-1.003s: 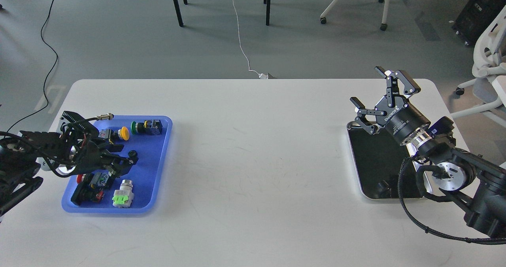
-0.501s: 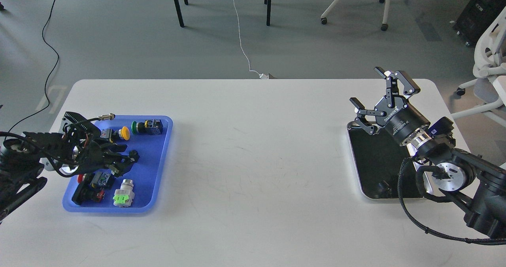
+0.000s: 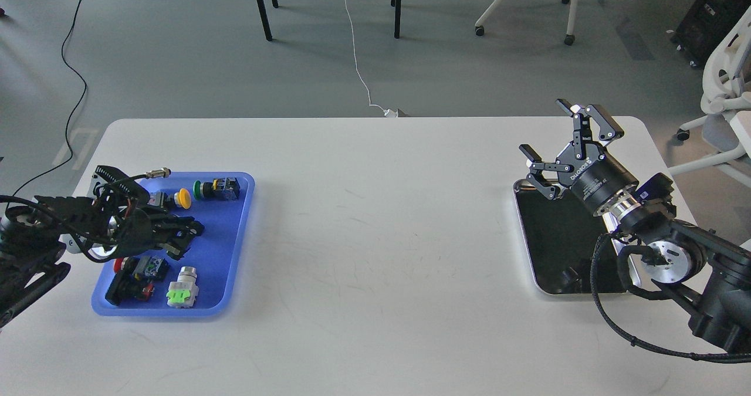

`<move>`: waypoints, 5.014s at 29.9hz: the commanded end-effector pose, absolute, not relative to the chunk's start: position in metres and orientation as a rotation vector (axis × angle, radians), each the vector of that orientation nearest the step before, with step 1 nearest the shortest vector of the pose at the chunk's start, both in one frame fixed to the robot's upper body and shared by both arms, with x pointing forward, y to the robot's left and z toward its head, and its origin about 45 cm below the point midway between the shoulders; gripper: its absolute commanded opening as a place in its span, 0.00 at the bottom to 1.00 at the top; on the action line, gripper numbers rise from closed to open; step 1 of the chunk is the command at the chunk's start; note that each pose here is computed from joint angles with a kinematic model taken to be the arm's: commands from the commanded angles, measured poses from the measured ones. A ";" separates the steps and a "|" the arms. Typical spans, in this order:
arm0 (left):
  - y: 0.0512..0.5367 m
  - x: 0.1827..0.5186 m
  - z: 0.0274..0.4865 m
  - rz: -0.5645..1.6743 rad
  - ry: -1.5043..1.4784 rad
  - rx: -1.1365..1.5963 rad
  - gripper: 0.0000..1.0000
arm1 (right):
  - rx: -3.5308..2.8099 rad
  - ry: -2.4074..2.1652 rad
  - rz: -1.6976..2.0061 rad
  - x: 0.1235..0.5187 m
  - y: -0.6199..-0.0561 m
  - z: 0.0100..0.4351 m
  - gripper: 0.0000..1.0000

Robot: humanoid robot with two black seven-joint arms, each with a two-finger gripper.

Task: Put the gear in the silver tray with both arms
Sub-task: 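Lift the gear and carry it with the left arm toward table center, then open the left gripper to set the gear on the table, then retract the left arm and reach the right gripper toward the gear, then lower the right gripper and grasp the black gear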

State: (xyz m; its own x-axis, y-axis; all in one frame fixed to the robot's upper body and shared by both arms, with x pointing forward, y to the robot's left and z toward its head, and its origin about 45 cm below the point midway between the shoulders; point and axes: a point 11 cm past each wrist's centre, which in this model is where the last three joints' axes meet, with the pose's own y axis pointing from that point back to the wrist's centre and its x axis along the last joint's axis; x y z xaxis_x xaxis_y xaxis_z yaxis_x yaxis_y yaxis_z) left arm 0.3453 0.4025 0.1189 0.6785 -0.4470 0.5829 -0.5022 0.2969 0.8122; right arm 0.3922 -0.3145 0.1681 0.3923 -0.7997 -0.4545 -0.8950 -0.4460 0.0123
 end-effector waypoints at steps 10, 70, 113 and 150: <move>0.329 0.364 0.196 -0.048 -1.096 1.158 0.17 | -2.415 1.505 0.586 0.393 -0.316 0.169 0.99; 0.045 0.354 0.126 -0.394 -1.112 0.846 0.25 | -2.397 1.634 0.510 0.390 -0.368 0.183 0.99; 0.273 0.390 0.172 1.123 0.087 -0.152 0.98 | -3.471 0.952 -0.354 0.398 -0.282 0.220 0.99; 0.287 0.387 0.193 1.113 0.209 -0.393 0.98 | -3.050 -1.302 -2.365 0.367 -0.125 0.149 0.89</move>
State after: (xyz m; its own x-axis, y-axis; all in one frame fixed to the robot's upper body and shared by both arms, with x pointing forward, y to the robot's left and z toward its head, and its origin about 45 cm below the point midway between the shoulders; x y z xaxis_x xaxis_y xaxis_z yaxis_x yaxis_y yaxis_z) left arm 0.3872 0.2871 0.1930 0.4318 0.8289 -0.3556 -0.9014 0.3827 -0.2023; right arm 0.3676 -0.1236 0.1516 0.3134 0.8484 0.4266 -0.0806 -0.4238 0.9022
